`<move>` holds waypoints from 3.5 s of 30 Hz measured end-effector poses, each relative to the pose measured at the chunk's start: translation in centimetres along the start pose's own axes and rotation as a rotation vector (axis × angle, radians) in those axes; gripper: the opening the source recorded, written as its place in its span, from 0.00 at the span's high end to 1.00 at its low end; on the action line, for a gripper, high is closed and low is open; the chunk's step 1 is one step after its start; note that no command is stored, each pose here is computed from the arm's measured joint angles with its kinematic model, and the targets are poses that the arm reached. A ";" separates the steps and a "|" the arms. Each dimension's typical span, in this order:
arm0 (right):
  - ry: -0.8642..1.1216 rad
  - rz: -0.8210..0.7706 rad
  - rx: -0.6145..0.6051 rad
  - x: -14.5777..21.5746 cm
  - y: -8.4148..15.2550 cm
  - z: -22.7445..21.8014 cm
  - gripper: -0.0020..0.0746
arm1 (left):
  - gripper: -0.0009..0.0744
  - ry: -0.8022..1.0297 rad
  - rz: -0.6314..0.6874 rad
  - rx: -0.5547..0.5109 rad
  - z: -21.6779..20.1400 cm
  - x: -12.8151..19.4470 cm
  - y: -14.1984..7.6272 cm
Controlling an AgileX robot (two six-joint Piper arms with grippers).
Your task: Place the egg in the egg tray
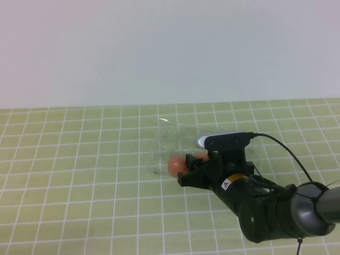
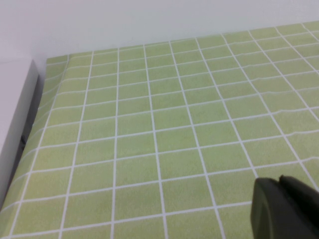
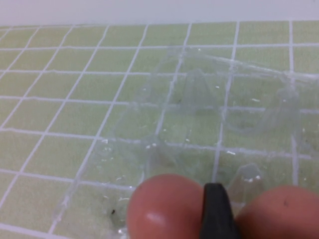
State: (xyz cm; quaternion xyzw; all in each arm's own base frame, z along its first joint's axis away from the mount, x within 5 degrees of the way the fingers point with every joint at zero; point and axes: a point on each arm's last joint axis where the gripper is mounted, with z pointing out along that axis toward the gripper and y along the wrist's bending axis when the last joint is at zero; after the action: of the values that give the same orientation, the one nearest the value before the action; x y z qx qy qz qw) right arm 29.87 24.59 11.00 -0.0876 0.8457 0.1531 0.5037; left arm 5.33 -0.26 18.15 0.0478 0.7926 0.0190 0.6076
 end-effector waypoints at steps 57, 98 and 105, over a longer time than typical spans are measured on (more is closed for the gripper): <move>-0.286 -0.145 -0.322 -16.7 2.0 -18.7 0.94 | 0.99 0.000 0.000 0.001 0.0 0.0 0.0; -0.221 -0.128 0.233 2.7 -13.0 -33.3 0.98 | 0.99 0.000 0.000 0.001 0.0 0.0 0.0; -0.099 -0.089 0.251 6.4 -13.7 -31.6 0.98 | 0.99 0.000 0.000 0.001 0.0 0.0 0.0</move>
State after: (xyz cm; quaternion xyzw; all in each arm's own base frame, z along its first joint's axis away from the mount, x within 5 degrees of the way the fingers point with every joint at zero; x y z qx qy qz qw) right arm 4.85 0.77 17.11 -0.0537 0.8275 0.0278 0.5583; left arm 5.33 -0.26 18.15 0.0482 0.7926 0.0187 0.6076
